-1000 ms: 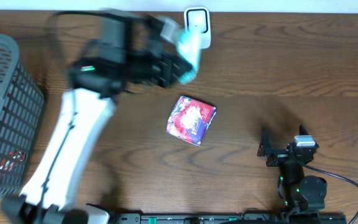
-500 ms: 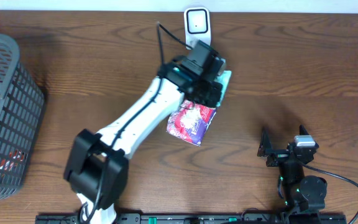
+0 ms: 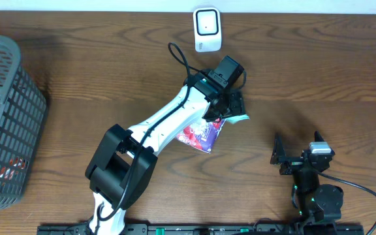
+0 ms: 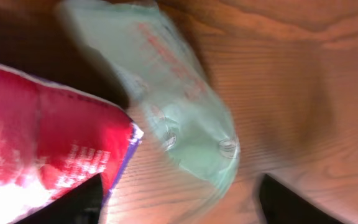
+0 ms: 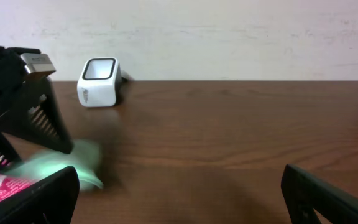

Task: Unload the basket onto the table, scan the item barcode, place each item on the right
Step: 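Swing the wipes pack past the scanner and release it on table, then reach the left gripper into the basket and grasp the red wrapper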

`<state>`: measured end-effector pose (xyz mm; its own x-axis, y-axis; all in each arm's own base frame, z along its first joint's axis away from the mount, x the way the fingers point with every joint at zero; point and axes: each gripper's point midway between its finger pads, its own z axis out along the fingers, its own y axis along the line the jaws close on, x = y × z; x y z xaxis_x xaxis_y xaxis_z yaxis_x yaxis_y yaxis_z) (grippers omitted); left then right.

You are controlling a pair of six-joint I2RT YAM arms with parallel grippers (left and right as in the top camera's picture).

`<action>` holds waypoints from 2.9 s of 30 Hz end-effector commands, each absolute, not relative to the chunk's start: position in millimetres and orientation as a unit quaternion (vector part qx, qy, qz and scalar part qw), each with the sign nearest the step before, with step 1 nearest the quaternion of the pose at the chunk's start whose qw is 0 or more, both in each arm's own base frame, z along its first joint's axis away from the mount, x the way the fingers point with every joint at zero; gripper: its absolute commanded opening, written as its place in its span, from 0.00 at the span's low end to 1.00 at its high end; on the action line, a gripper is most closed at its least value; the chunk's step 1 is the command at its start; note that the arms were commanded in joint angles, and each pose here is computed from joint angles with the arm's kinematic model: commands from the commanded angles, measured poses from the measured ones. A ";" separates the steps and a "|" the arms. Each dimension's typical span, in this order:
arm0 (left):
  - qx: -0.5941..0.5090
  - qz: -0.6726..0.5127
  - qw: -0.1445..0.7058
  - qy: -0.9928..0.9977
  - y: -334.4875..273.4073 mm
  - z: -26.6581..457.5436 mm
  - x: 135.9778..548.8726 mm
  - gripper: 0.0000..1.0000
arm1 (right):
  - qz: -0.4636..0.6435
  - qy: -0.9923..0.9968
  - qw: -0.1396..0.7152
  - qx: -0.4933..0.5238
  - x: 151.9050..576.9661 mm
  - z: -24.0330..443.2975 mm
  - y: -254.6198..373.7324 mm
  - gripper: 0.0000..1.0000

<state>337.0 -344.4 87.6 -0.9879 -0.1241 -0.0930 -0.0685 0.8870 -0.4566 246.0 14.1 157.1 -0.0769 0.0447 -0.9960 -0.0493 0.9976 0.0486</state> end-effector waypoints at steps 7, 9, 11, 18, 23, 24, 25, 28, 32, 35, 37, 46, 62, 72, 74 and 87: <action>0.006 -0.462 -0.004 0.887 -384.9 174.6 335.3 0.98 | 0.039 0.733 0.679 0.004 245.8 156.5 13.5 0.99; -0.037 -0.506 -0.043 0.861 -382.5 202.3 337.7 0.98 | 0.039 0.733 0.679 0.004 245.8 156.5 13.5 0.99; -0.158 -0.536 -0.145 0.817 -366.4 235.4 340.9 0.98 | 0.039 0.733 0.679 0.004 245.8 156.5 13.5 0.99; -0.157 -0.633 -0.095 0.752 -312.3 320.0 382.8 0.98 | 0.039 0.733 0.679 0.004 245.8 156.5 13.5 0.99; -0.013 -0.707 0.213 0.675 -253.2 449.3 406.7 0.98 | 0.039 0.733 0.679 0.004 245.8 156.3 13.5 0.99; 0.036 -0.698 0.290 0.654 -243.4 471.5 402.8 0.98 | 0.039 0.733 0.679 0.004 245.8 156.5 13.5 0.99; 0.103 -0.673 0.380 0.625 -232.6 495.7 394.4 0.98 | 0.039 0.733 0.679 0.004 245.8 156.5 13.5 0.99; 0.243 -0.562 0.565 0.553 -205.4 539.9 365.8 0.98 | 0.039 0.733 0.679 0.004 245.8 156.4 13.5 0.99; 0.292 -0.418 0.701 0.498 -155.7 577.7 347.6 0.98 | 0.039 0.733 0.679 0.004 245.8 156.5 13.5 0.99; 0.207 -0.319 0.769 0.514 -95.5 592.0 369.1 0.98 | 0.039 0.733 0.679 0.004 245.8 156.3 13.5 0.99; 0.098 -0.222 0.801 0.548 -34.4 587.5 394.5 0.98 | 0.039 0.733 0.679 0.004 245.8 156.4 13.5 0.99; -0.388 0.479 0.498 0.610 273.2 454.3 323.0 0.98 | 0.039 0.733 0.679 0.004 245.8 156.5 13.5 0.99; -0.530 0.312 0.288 0.734 357.6 267.6 243.1 0.98 | 0.039 0.733 0.679 0.004 245.8 156.5 13.5 0.99; -0.574 0.238 0.105 0.776 345.3 148.9 214.4 0.98 | 0.039 0.733 0.679 0.004 245.8 156.4 13.5 0.99; -0.580 0.218 0.078 0.781 338.6 131.1 213.9 0.98 | 0.039 0.733 0.679 0.004 245.8 156.3 13.5 0.99; -0.616 0.132 -0.044 0.776 301.2 58.6 203.1 0.98 | 0.039 0.733 0.679 0.004 245.8 156.5 13.5 0.99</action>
